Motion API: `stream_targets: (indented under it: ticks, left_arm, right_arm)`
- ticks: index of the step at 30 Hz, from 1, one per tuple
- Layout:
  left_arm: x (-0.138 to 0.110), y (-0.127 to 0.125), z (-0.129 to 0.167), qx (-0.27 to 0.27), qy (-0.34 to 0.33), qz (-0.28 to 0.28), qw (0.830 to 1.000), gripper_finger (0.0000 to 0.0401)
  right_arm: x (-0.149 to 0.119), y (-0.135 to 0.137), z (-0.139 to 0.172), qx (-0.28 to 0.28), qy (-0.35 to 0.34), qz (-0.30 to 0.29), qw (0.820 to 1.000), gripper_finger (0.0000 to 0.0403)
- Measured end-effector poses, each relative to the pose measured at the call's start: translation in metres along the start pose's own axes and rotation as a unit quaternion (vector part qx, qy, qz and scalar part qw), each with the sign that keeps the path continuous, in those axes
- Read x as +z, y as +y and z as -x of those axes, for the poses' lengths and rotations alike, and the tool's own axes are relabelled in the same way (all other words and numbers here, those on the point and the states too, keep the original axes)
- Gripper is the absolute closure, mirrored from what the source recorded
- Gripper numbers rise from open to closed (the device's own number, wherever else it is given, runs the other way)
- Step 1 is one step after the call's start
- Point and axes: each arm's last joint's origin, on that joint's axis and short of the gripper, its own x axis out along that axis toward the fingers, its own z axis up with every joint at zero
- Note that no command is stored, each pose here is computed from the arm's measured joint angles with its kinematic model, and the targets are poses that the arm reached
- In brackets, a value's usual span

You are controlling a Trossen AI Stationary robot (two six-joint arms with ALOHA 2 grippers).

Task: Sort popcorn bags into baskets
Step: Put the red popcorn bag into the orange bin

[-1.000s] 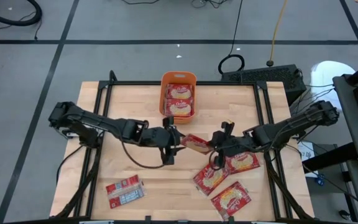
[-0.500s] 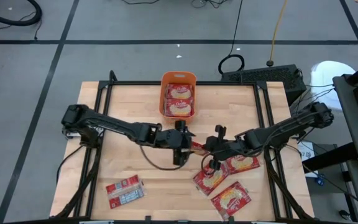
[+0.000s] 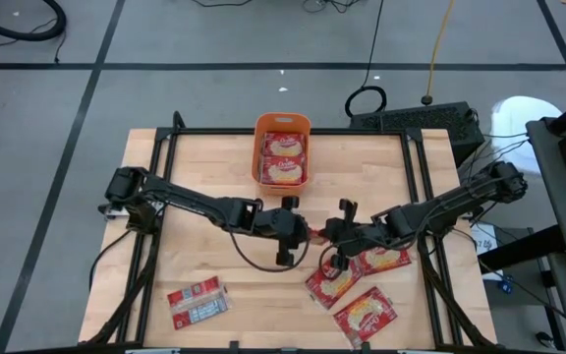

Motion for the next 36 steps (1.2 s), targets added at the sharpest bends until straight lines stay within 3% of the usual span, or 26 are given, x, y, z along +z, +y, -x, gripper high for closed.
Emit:
stream_targets:
  ticks: [4, 6, 14, 23, 27, 31, 36]
  left_arm:
    - [-0.002, 0.004, 0.0, -0.003, 0.011, 0.004, 1.0, 0.0363]
    - [-0.002, 0.005, 0.0, -0.004, 0.012, 0.007, 1.0, 0.0378]
    - [-0.002, 0.005, 0.0, -0.004, 0.01, 0.014, 1.0, 0.0363]
    - [0.011, 0.003, 0.03, -0.017, -0.014, 0.029, 0.999, 0.0379]
    - [0.018, -0.005, 0.054, -0.028, -0.027, 0.021, 0.999, 0.0376]
    - [0.025, -0.013, 0.076, -0.037, -0.045, 0.014, 0.998, 0.0379]
    - [0.036, -0.015, 0.104, -0.031, -0.09, 0.015, 0.995, 0.0373]
  right_arm:
    - [0.0, 0.0, 0.0, -0.001, -0.002, 0.001, 1.0, 0.0399]
    - [0.0, 0.0, 0.0, -0.009, -0.004, 0.005, 1.0, 0.0399]
    - [0.001, -0.001, 0.0, -0.013, -0.008, 0.006, 1.0, 0.0387]
    - [0.006, -0.01, 0.036, -0.009, -0.071, -0.031, 0.997, 0.0267]
    - [-0.011, -0.011, 0.047, -0.022, -0.111, -0.034, 0.993, 0.0228]
    - [-0.038, -0.009, 0.042, 0.019, -0.168, -0.054, 0.984, 0.0205]
    - [-0.075, -0.008, 0.022, 0.08, -0.292, -0.062, 0.951, 0.0193]
